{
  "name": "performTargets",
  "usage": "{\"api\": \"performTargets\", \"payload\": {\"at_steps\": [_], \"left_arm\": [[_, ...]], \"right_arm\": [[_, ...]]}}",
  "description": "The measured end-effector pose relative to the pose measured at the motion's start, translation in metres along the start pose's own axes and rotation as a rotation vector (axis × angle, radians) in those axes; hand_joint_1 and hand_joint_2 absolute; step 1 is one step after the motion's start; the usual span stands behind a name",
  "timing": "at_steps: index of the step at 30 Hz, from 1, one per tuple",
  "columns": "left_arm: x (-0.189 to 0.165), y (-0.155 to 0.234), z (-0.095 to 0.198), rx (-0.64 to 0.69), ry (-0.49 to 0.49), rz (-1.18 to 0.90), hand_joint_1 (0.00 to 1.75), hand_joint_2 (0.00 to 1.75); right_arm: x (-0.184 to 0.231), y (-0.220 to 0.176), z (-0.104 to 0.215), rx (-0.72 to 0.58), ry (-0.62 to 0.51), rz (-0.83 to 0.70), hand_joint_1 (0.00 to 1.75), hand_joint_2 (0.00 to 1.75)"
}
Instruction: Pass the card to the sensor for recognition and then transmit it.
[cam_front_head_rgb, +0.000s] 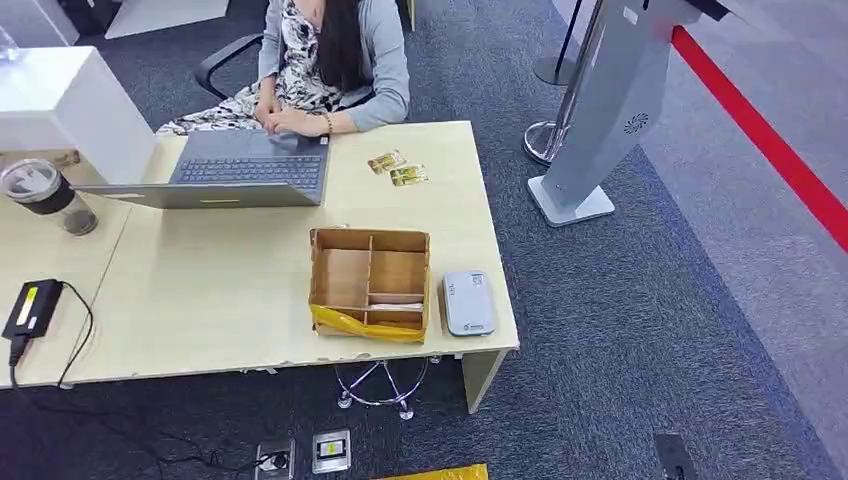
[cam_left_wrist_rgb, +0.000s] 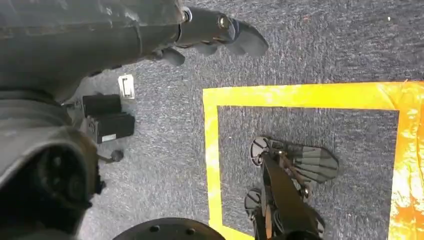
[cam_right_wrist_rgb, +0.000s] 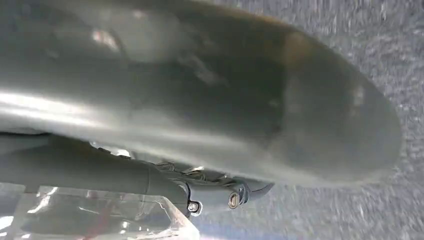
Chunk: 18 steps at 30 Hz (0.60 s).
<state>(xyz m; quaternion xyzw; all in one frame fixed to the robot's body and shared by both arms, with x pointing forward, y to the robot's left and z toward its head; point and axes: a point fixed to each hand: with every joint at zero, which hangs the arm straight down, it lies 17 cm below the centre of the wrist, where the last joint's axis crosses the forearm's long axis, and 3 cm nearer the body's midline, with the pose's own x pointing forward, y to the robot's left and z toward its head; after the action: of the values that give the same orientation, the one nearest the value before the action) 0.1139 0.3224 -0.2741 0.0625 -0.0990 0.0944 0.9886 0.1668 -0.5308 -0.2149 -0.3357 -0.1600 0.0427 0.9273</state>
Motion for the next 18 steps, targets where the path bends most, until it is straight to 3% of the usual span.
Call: {"api": "performTargets", "payload": {"at_steps": [9,15,18], "left_arm": [[0.001,-0.005,0.001,-0.034,-0.012,-0.041,0.0,0.0],[0.009,-0.001,0.001,-0.013,-0.059,-0.048,0.0,0.0],[0.009,0.004,0.0,0.005,-0.052,-0.052,0.0,0.0]], "right_arm": [[-0.017,0.004,0.004,-0.03,0.047,-0.132,0.0,0.0],[-0.032,0.002,0.005,-0.054,0.113,-0.146,0.0,0.0],[-0.033,0.007,0.007,-0.033,0.105,-0.074,0.0,0.0]]}}
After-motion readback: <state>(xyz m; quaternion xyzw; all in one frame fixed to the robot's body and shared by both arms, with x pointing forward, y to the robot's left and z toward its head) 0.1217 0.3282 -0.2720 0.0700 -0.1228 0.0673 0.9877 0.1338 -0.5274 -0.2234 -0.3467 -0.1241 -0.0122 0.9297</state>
